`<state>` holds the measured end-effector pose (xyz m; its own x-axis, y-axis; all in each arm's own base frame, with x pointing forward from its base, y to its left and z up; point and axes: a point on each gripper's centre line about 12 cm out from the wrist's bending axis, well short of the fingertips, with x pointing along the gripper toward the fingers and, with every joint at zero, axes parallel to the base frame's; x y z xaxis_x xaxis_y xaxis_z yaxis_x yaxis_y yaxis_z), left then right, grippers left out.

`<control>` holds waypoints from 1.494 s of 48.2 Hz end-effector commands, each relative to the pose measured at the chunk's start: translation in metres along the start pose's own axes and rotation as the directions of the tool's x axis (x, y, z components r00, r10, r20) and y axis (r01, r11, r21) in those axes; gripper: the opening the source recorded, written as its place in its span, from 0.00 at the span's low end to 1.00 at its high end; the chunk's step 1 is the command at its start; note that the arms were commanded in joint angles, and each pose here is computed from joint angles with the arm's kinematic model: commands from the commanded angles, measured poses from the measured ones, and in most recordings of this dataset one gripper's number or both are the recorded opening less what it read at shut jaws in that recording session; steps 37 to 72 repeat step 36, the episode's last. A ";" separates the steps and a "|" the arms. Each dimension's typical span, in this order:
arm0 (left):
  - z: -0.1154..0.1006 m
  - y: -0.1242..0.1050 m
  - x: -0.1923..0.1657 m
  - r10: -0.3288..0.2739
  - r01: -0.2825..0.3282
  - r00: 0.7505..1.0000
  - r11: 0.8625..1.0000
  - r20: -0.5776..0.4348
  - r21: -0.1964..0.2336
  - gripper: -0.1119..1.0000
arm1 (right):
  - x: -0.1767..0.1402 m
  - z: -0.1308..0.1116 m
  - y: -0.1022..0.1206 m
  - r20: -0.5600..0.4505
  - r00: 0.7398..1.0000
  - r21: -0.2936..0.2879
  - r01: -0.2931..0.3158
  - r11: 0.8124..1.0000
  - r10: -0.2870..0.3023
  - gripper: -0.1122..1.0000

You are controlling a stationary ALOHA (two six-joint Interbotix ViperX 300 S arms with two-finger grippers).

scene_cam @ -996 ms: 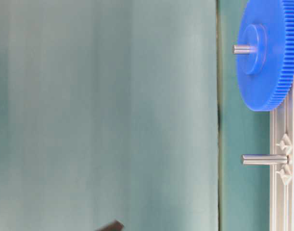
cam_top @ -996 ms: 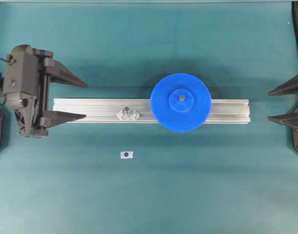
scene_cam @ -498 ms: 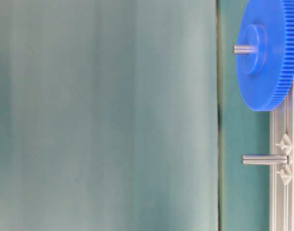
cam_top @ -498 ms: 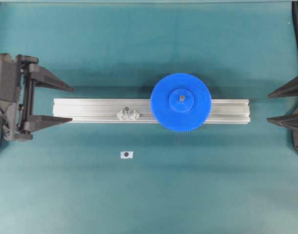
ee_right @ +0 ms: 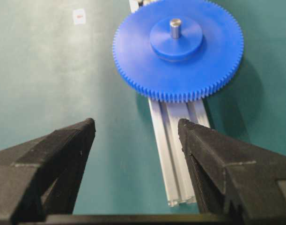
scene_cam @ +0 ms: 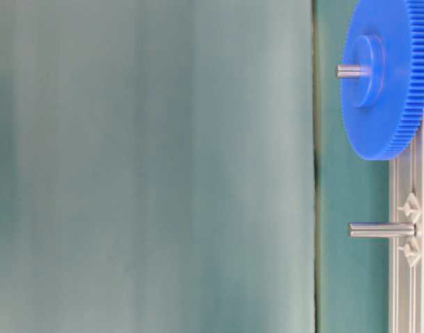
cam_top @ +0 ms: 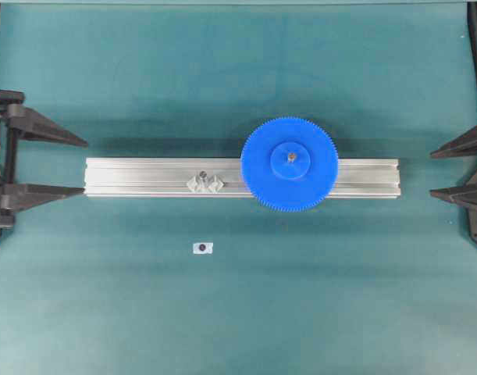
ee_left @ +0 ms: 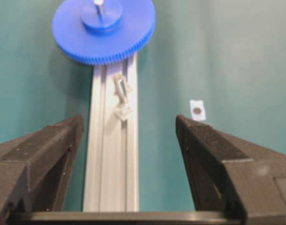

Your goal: Insert the large gear onto the shaft.

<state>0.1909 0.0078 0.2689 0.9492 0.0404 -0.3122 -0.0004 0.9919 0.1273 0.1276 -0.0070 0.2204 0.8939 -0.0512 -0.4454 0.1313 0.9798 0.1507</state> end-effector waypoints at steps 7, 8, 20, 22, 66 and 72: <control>0.003 0.000 -0.017 0.008 -0.008 0.997 1.000 0.076 0.003 0.75 | 0.000 0.002 0.000 0.007 1.000 0.009 0.002 1.000 -0.002 0.81; 0.003 0.000 -0.018 0.007 -0.007 0.997 1.000 0.080 0.004 0.75 | 0.001 0.002 0.000 0.005 1.000 0.009 0.002 1.000 -0.002 0.81; -0.011 -0.002 -0.019 0.004 -0.004 0.998 1.000 0.060 0.005 0.75 | 0.004 -0.003 -0.001 0.004 1.000 0.006 0.003 1.000 -0.003 0.81; -0.013 -0.002 -0.018 0.003 -0.004 0.998 1.000 0.055 0.007 0.75 | 0.004 -0.004 -0.001 0.010 1.000 0.007 0.001 1.000 -0.001 0.81; -0.030 -0.005 -0.022 0.003 -0.004 0.999 1.000 0.052 0.026 0.74 | 0.005 -0.008 -0.002 0.019 1.000 0.015 0.000 1.000 0.000 0.81; -0.030 -0.005 -0.022 0.003 -0.004 0.999 1.000 0.052 0.026 0.74 | 0.005 -0.008 -0.002 0.019 1.000 0.015 0.000 1.000 0.000 0.81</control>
